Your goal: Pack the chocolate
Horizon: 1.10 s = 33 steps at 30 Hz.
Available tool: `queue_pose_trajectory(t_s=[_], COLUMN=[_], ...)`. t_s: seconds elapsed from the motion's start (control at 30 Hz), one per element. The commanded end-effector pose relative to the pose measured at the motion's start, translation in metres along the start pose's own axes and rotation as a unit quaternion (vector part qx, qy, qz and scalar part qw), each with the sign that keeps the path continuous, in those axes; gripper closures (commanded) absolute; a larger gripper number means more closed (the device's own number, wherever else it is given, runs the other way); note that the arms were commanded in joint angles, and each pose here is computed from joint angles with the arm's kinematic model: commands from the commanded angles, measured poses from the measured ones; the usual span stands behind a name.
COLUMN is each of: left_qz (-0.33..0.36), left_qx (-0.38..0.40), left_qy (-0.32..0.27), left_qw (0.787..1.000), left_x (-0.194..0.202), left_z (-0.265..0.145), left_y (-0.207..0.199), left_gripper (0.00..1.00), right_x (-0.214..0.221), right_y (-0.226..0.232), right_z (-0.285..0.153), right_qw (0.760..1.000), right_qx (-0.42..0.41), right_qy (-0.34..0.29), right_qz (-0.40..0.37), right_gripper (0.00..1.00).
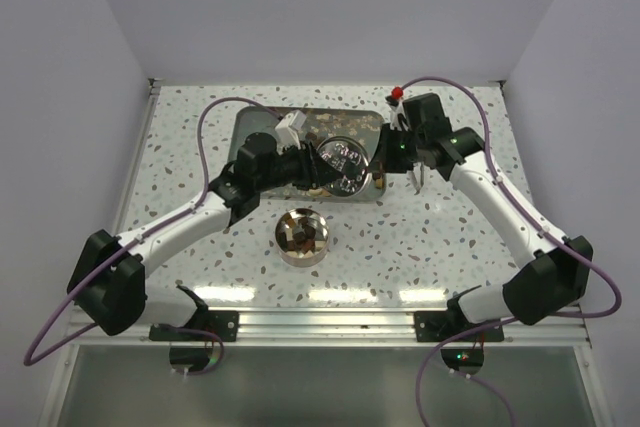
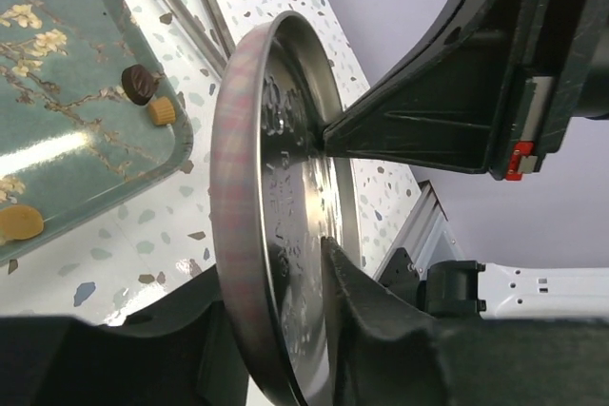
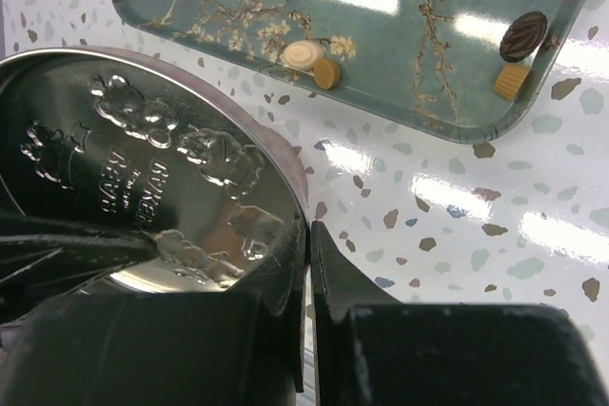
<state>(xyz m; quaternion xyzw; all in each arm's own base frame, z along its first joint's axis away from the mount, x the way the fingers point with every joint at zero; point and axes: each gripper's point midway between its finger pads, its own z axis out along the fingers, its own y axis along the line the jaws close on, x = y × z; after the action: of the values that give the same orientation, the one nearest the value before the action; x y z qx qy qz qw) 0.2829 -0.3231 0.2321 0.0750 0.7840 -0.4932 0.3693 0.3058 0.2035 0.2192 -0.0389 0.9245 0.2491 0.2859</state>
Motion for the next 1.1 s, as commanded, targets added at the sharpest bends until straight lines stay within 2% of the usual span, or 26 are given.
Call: queue_pose_trajectory(t_s=[0.0, 0.03, 0.17, 0.27, 0.37, 0.4, 0.47, 0.53, 0.57, 0.63, 0.7, 0.87, 0.93, 1.07], left_qz=[0.006, 0.005, 0.004, 0.006, 0.012, 0.019, 0.044, 0.069, 0.086, 0.107, 0.163, 0.313, 0.343, 0.434], left_qx=[0.011, 0.012, 0.011, 0.009, -0.010, -0.019, -0.052, -0.090, -0.118, -0.139, -0.156, -0.223, -0.231, -0.238], left_qy=[-0.016, -0.012, -0.001, 0.000, 0.000, -0.008, 0.002, -0.020, -0.005, -0.027, -0.033, -0.015, -0.033, -0.060], left_qw=[1.000, 1.000, 1.000, 1.000, 1.000, 1.000, 0.998, 0.993, 0.989, 0.984, 0.974, 0.923, 0.910, 0.867], left_x=[-0.016, -0.014, -0.010, -0.009, -0.010, -0.016, -0.015, -0.036, -0.033, -0.056, -0.071, -0.080, -0.088, -0.093], left_z=[0.003, 0.005, 0.008, 0.008, 0.008, 0.008, 0.006, 0.002, -0.006, -0.019, -0.030, -0.049, -0.061, -0.074], left_y=[-0.011, -0.010, -0.006, -0.006, 0.001, 0.003, 0.017, 0.029, 0.043, 0.053, 0.058, 0.067, 0.061, 0.045], left_gripper=[0.65, 0.72, 0.89, 1.00, 1.00, 1.00, 1.00, 1.00, 1.00, 1.00, 1.00, 1.00, 1.00, 1.00], right_x=[-0.010, -0.008, -0.006, -0.004, -0.004, -0.004, -0.007, -0.016, -0.012, -0.023, -0.027, -0.049, -0.063, -0.073], right_y=[0.017, 0.016, 0.016, 0.014, 0.012, 0.012, 0.010, 0.011, 0.008, 0.010, 0.009, 0.035, 0.051, 0.078], right_z=[-0.022, -0.022, -0.027, -0.031, -0.034, -0.037, -0.044, -0.059, -0.065, -0.082, -0.093, -0.103, -0.110, -0.100], right_qw=[0.999, 0.999, 0.999, 0.999, 0.999, 0.999, 0.998, 0.997, 0.997, 0.995, 0.994, 0.997, 0.996, 0.995], right_qx=[-0.030, -0.029, -0.028, -0.024, -0.017, -0.015, -0.006, 0.005, 0.014, 0.025, 0.034, 0.006, -0.017, -0.076], right_qy=[-0.030, -0.029, -0.030, -0.031, -0.032, -0.035, -0.037, -0.053, -0.043, -0.064, -0.071, -0.069, -0.079, -0.053], right_qz=[-0.020, -0.020, -0.024, -0.027, -0.029, -0.031, -0.040, -0.054, -0.066, -0.077, -0.078, -0.042, -0.033, 0.030], right_gripper=[1.00, 1.00, 1.00, 0.92, 0.75, 0.65, 0.56, 0.48, 0.46, 0.34, 0.28, 0.30, 0.30, 0.30])
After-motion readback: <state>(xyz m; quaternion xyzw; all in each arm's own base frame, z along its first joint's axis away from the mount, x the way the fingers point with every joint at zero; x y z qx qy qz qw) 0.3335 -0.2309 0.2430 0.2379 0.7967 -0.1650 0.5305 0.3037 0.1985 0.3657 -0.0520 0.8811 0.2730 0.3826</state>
